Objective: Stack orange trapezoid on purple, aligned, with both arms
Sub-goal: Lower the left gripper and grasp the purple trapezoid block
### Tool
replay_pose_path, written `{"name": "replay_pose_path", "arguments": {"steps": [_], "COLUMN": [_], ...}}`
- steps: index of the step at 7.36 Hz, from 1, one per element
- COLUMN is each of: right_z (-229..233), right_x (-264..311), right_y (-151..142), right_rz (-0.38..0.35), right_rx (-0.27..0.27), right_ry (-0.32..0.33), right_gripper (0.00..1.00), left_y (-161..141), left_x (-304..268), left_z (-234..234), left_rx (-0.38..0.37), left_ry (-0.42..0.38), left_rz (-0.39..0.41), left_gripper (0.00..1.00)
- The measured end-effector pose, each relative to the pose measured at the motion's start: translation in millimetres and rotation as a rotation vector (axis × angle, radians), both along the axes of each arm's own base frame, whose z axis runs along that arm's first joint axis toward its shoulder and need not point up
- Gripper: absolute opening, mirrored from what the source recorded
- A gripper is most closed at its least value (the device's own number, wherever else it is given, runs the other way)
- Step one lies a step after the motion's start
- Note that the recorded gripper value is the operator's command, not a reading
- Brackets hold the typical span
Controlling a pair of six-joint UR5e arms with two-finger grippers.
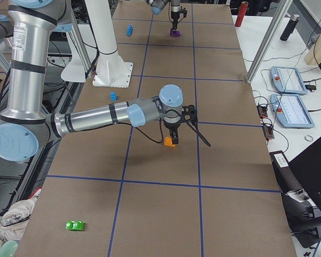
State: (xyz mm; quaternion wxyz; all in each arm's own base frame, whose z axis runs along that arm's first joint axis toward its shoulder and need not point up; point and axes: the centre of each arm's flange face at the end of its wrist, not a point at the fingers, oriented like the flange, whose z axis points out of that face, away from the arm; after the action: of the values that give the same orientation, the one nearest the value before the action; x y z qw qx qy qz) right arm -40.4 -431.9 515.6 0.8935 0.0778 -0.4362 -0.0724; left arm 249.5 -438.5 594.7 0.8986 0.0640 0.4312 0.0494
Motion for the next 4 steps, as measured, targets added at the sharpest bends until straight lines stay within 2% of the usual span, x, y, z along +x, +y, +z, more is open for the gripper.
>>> {"name": "replay_pose_path", "arguments": {"steps": [1,4], "right_z": [-0.1,-0.2], "right_x": [0.0,0.0], "right_y": [0.0,0.2], "right_rz": [0.000,0.000], "right_rx": [0.000,0.001], "right_ry": [0.000,0.000], "right_gripper": [1.00,1.00], "left_y": [0.9,14.3], "left_x": [6.9,-1.4], "left_z": [0.9,-7.7], "left_rx": [0.009,0.030], "left_ry": [-0.009,-0.007], "left_rz": [-0.003,-0.004], "left_gripper": [0.00,0.00]}}
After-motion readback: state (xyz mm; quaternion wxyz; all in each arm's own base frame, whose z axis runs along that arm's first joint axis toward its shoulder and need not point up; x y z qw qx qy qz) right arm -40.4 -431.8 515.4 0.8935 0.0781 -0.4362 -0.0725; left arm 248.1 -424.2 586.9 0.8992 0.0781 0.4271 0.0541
